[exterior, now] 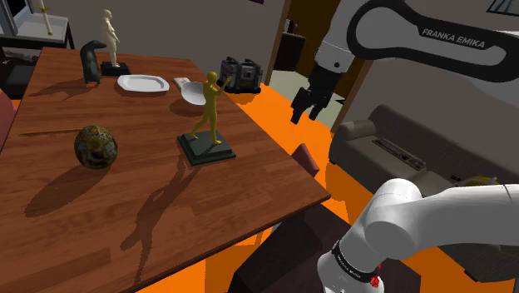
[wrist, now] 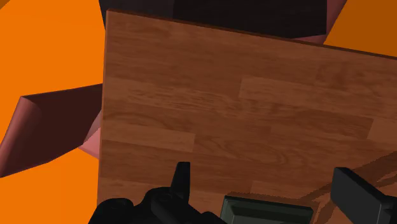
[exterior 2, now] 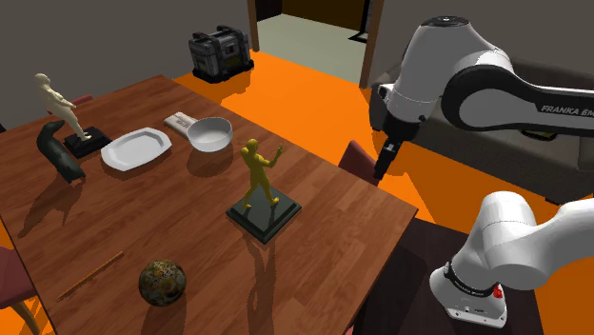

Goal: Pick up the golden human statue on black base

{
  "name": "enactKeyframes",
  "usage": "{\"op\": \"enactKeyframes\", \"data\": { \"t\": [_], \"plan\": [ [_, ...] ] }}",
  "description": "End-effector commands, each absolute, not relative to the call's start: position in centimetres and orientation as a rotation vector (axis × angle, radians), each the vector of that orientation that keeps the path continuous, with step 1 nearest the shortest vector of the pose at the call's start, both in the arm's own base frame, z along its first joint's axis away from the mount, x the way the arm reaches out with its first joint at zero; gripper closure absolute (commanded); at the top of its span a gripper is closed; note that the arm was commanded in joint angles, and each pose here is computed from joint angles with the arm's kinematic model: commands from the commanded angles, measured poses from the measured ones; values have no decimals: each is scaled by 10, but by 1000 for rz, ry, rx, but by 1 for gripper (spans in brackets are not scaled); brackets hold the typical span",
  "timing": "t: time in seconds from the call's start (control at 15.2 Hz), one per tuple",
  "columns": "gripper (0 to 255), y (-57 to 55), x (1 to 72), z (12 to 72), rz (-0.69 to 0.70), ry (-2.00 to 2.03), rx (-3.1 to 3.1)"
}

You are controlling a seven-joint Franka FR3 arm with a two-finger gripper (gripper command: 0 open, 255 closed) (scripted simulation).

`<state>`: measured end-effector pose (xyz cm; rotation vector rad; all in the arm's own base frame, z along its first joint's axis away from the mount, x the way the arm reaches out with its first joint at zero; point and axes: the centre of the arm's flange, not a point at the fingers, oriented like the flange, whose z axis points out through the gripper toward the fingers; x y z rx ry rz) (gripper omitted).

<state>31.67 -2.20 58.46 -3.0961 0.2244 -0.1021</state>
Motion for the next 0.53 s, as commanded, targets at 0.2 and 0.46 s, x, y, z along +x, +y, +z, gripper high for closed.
{"op": "enactKeyframes", "data": {
  "t": [0.2, 0.46],
  "plan": [
    [0, -10, 352, 583, -139, 220, -3115],
    [0, 6, 399, 581, -189, 213, -3141]
  ]
}}
